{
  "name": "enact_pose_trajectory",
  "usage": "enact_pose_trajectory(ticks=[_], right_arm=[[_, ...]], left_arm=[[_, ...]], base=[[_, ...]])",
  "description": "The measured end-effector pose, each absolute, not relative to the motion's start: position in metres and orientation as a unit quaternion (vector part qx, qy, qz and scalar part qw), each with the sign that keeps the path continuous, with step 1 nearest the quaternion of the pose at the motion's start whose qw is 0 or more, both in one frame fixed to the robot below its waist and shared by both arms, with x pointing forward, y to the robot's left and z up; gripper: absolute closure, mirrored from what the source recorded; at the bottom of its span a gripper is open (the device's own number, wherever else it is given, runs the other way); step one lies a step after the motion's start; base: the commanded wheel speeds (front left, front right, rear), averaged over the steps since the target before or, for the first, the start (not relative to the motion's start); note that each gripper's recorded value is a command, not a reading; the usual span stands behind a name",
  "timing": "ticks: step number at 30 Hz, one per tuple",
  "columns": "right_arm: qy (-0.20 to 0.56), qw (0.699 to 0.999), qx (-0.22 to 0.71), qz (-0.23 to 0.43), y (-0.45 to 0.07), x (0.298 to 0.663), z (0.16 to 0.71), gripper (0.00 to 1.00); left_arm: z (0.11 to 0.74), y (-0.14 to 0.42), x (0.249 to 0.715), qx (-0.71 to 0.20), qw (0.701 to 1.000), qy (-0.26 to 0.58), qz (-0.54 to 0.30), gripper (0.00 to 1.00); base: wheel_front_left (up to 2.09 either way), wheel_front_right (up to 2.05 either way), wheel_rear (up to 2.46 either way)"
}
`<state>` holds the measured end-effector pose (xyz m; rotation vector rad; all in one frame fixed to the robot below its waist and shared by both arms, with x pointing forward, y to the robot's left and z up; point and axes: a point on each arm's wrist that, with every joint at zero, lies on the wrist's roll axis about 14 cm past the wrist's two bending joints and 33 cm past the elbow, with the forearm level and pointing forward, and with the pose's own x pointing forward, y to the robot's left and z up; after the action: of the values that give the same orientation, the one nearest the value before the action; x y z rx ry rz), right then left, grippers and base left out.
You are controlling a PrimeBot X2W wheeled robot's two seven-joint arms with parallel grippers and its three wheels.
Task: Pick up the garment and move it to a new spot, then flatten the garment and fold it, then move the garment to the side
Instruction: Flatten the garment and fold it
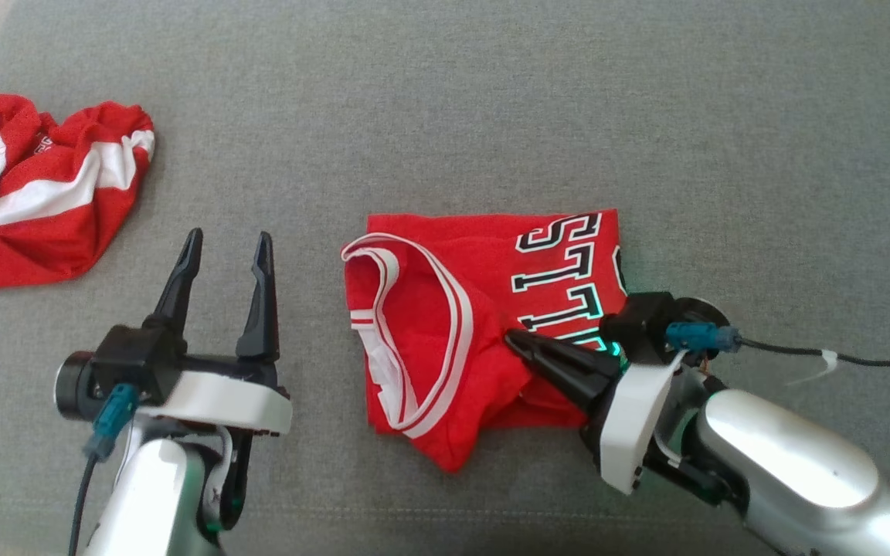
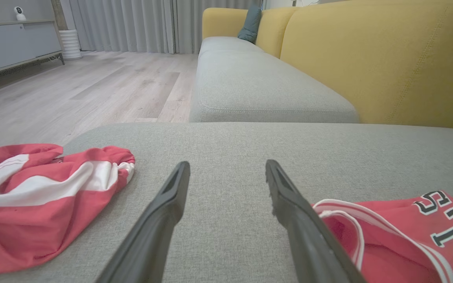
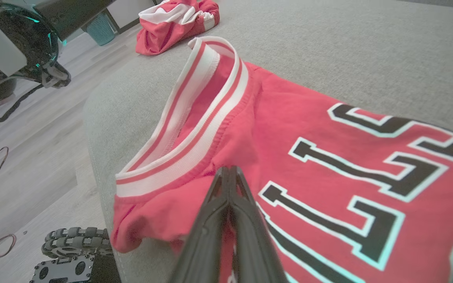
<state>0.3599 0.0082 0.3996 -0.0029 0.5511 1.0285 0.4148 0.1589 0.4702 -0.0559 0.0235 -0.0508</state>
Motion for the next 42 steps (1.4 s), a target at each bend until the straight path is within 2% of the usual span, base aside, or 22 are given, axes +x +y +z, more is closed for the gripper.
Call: enact_pose_trajectory(ticks=[13,23,31,35,37,38,42], right_arm=[[0.316,0.814,0.025,0.487,0.008,0.320,0.386,1.00],[0.318,0.805,0.056,0.498,0.036,0.316,0.388,1.00],[0.334,0.798,0.061,0.498,0.040,0.312,0.383,1.00],[0.330,0.813,0.066,0.476,0.028,0.326,0.391,1.00],[0.329,0.824,0.074,0.455,0.016,0.334,0.396,0.07],[0.327,0.831,0.080,0.443,0.008,0.336,0.399,0.00],[0.309,0.861,0.093,0.393,-0.024,0.345,0.413,0.00]], left_arm=[[0.474,0.158,0.413,-0.028,0.999,0.007,-0.028,0.00],[0.471,0.162,0.412,-0.029,0.999,0.012,-0.021,0.00],[0.470,0.165,0.411,-0.030,0.999,0.012,-0.015,0.00],[0.473,0.164,0.411,-0.027,0.999,0.008,-0.017,0.00],[0.475,0.163,0.410,-0.028,0.999,0.006,-0.019,0.00],[0.475,0.162,0.410,-0.028,0.999,0.006,-0.021,0.00],[0.474,0.157,0.405,-0.029,0.999,0.009,-0.027,0.00]], base=[[0.00,0.00,0.00],[0.00,0.00,0.00],[0.00,0.00,0.00],[0.00,0.00,0.00],[0.00,0.00,0.00],[0.00,0.00,0.00],[0.00,0.00,0.00]])
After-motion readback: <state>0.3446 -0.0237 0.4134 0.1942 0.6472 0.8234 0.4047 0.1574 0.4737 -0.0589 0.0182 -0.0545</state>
